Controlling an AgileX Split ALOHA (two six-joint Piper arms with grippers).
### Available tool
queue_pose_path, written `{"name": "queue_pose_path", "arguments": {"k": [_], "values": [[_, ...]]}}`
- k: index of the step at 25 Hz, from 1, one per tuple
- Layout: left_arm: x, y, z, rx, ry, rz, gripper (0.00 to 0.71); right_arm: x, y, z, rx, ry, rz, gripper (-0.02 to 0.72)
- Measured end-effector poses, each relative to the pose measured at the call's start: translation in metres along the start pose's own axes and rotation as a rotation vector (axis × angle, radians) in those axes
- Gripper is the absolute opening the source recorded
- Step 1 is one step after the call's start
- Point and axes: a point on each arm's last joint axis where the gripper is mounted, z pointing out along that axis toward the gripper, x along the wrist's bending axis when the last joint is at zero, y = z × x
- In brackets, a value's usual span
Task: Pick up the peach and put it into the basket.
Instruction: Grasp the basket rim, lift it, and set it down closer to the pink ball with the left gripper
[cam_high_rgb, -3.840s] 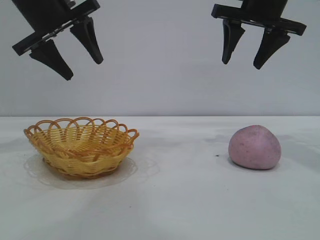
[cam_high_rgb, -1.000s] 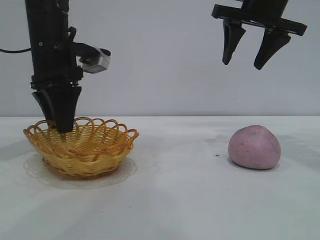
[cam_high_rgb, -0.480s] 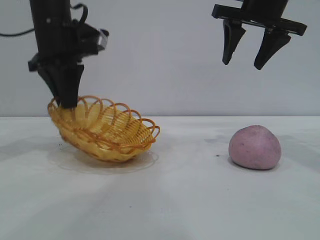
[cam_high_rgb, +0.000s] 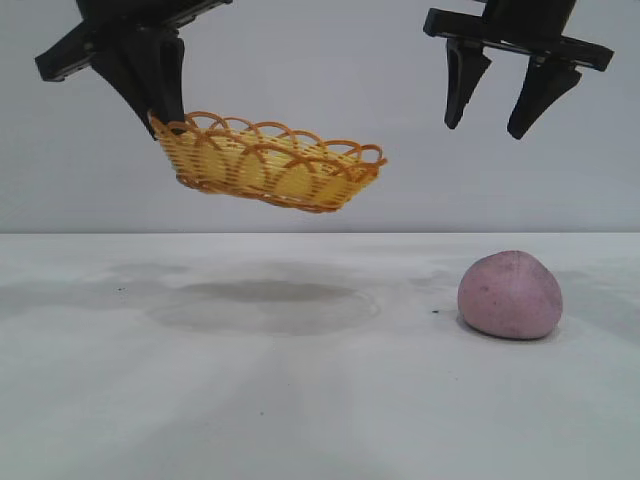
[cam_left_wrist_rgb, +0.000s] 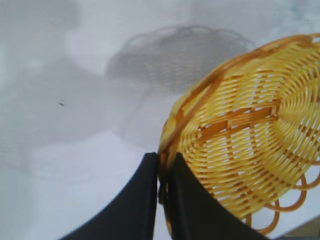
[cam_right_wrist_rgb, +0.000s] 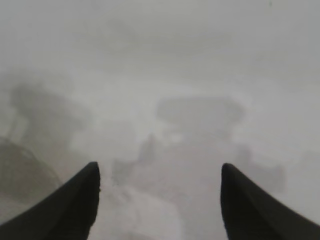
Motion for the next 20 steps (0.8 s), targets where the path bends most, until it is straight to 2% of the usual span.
{"name": "queue_pose_path", "arguments": {"k": [6,9,15,20], "values": [[0.011,-0.025,0.038,-0.005,-0.073,-0.133,0.000,0.000,0.001,0.000,-0.006,0.000,0.000,0.426],[0.017,-0.032,0.054,-0.015,-0.084,-0.171,0.000,0.000,0.001,0.000,-0.006,0.000,0.000,0.426],[0.025,-0.030,0.076,-0.014,-0.091,-0.181,0.000,0.000,0.001,0.000,-0.008,0.000,0.000,0.426],[0.028,-0.028,0.095,0.006,-0.133,-0.234,0.000,0.000,0.001,0.000,-0.008,0.000,-0.002,0.426]]}}
